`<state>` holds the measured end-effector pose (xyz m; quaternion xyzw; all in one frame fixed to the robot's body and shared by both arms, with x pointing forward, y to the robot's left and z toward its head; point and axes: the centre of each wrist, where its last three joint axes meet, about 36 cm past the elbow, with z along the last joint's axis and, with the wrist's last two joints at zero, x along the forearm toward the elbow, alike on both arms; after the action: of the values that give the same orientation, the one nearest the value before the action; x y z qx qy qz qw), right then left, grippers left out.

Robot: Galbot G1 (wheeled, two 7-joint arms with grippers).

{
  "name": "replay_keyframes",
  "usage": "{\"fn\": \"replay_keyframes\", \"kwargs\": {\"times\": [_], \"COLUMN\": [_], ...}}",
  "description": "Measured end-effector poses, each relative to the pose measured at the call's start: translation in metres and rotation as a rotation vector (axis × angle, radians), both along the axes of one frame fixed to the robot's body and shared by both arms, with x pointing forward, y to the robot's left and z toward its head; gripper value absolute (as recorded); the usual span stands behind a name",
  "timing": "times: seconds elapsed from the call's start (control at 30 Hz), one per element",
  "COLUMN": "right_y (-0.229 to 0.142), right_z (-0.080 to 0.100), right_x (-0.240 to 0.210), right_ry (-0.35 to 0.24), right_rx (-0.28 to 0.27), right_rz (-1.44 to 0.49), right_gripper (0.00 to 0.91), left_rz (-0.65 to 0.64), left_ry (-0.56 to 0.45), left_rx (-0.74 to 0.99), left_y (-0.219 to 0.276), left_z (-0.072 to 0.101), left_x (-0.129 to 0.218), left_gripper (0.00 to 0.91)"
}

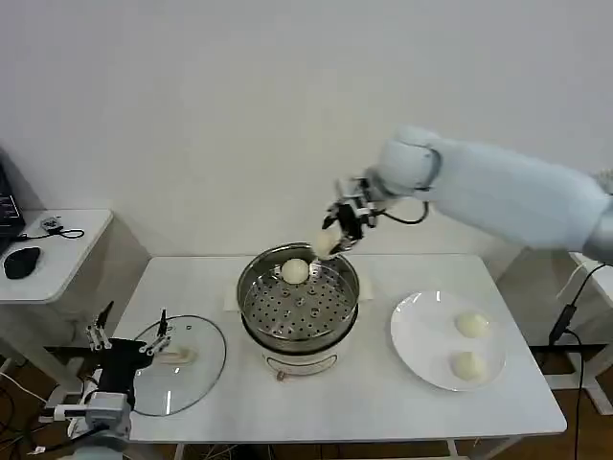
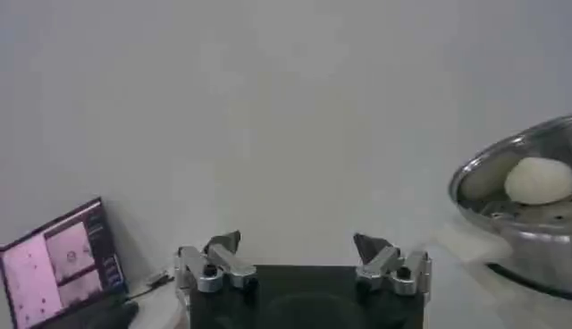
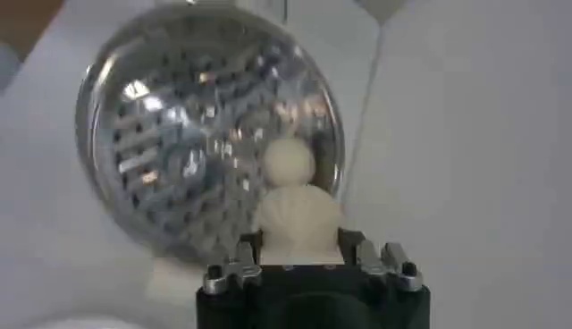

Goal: Take steamed baozi put them in steamer then cover it.

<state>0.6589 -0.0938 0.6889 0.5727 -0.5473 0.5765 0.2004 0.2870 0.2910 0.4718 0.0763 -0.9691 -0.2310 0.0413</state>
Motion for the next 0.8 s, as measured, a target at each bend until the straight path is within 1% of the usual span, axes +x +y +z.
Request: {"fn": "replay_keyframes", "kwargs": {"times": [0.13, 0.3, 0.47, 0.6, 0.8], "right_y": [0.031, 0.059, 0.078, 0.090, 0.102], "right_z": [-0.017, -0.036, -0.055, -0.066, -0.083], "right_x": [0.000, 0.000, -0.002, -0.002, -0.003], "right_ry": [0.038, 0.078, 0.117, 0.132, 0.149], "right_rx": [-0.008, -0.009, -0.013, -0.017, -0.036], "right_rz": [0.008, -0.007, -0.024, -0.034, -0.044], "right_gripper": [0.595, 0.595, 0.595, 0.595, 0.595], "left_rz": [0.002, 0.005, 0.006, 0.008, 0.008], "left_ry": [-0.005, -0.014, -0.014, -0.019, -0.021], "left_rx": [-0.008, -0.017, -0.017, -0.021, -0.025], "left_y": [-0.001, -0.003, -0.003, -0.003, -0.005], "left_z": [0.003, 0.006, 0.006, 0.007, 0.007], "left_x": [-0.001, -0.001, -0.002, -0.002, -0.003], "left_gripper": [0.907, 0.907, 0.907, 0.907, 0.907]}}
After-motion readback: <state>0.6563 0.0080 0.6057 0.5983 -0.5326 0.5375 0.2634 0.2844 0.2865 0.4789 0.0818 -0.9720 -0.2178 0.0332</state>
